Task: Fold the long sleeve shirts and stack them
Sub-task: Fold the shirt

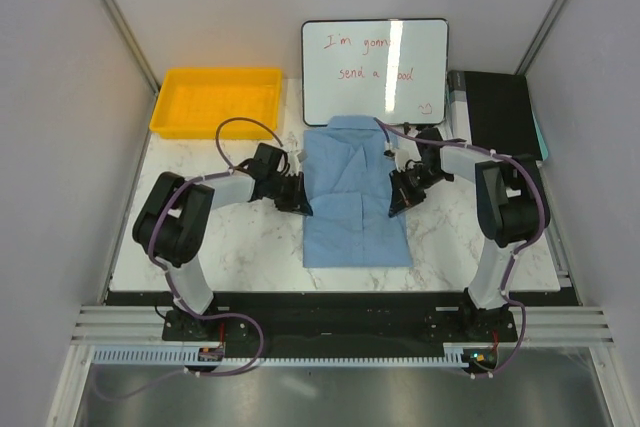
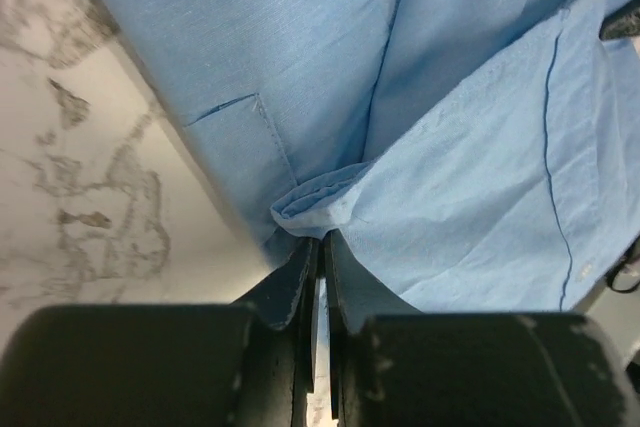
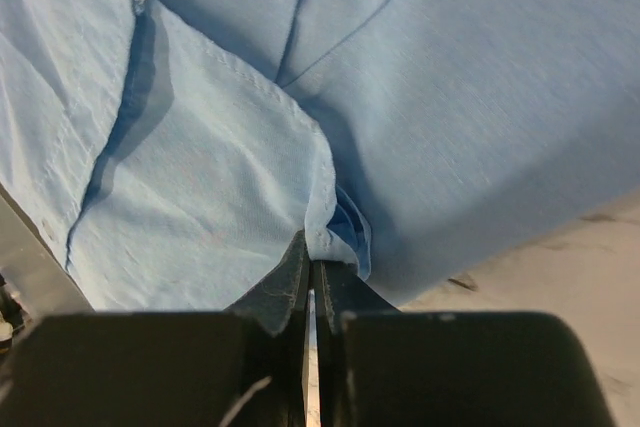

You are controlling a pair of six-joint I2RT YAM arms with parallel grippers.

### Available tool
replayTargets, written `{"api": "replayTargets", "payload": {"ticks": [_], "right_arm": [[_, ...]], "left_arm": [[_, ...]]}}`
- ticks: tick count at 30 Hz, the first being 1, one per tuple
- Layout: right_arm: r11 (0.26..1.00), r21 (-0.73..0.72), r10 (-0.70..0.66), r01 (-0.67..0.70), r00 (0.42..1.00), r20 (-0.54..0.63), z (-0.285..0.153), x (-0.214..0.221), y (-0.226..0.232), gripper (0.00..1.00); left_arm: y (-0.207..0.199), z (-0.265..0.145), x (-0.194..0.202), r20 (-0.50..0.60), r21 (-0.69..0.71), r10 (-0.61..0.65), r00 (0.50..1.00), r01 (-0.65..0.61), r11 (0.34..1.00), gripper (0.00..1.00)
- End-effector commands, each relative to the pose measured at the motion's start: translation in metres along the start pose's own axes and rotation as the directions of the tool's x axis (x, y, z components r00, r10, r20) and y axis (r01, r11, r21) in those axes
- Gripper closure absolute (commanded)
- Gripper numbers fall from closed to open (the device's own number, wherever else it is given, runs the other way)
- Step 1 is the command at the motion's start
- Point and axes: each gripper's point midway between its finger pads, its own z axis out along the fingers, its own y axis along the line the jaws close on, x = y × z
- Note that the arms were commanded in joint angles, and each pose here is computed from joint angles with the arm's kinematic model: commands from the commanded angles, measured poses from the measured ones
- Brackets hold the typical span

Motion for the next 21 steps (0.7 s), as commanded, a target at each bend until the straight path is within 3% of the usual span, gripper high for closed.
{"api": "replayTargets", "payload": {"ticks": [1,6,7,9,12,13,15,17,19,20,21], "right_arm": [[1.000,-0.026,-0.011,0.011,1.000,-0.009,0.011,0.009,0.021,0.95],[0.999,0.031,-0.033,0.032,0.999,0.034,-0.003,-0.007,0.020,0.91],[0.999,0.034,-0.035,0.033,0.998,0.053,-0.011,-0.012,0.021,0.86],[0.999,0.024,-0.032,0.031,0.998,0.061,-0.021,-0.015,0.028,0.76],[1.000,0.012,-0.022,0.021,0.994,0.103,-0.041,-0.016,0.044,0.52],[0.999,0.037,-0.039,0.034,0.990,0.133,-0.053,-0.019,0.047,0.43],[0.996,0.078,-0.047,0.035,0.986,0.157,-0.069,-0.019,0.047,0.37],[0.990,0.138,-0.068,0.039,0.974,0.217,-0.094,-0.025,0.043,0.22],[0.990,0.128,-0.088,0.056,0.961,0.263,-0.109,-0.028,0.055,0.20],[0.996,0.048,-0.083,0.072,0.953,0.290,-0.110,-0.030,0.072,0.20],[0.999,-0.035,0.006,0.005,0.956,0.294,-0.105,-0.025,0.086,0.21]], "left_arm": [[0.020,-0.005,-0.017,-0.003,-0.088,0.135,0.991,-0.134,0.987,0.89],[0.002,-0.024,-0.029,0.041,0.029,0.108,0.993,-0.109,0.994,0.77],[-0.008,-0.030,-0.028,0.054,0.085,0.079,0.995,-0.084,0.993,0.68],[-0.012,-0.052,-0.034,0.117,0.113,0.064,0.991,-0.077,0.991,0.61],[-0.016,-0.076,-0.038,0.158,0.150,0.054,0.986,-0.078,0.986,0.49],[-0.025,-0.092,-0.045,0.199,0.164,0.080,0.977,-0.114,0.980,0.45],[-0.035,-0.108,-0.044,0.233,0.188,0.098,0.967,-0.144,0.972,0.38],[-0.059,-0.129,-0.039,0.278,0.237,0.125,0.952,-0.194,0.952,0.27],[-0.081,-0.136,-0.026,0.274,0.288,0.109,0.956,-0.190,0.939,0.25],[-0.088,-0.135,-0.019,0.257,0.312,0.095,0.962,-0.176,0.934,0.25],[-0.101,-0.129,-0.005,0.217,0.352,0.093,0.972,-0.167,0.921,0.26]]}}
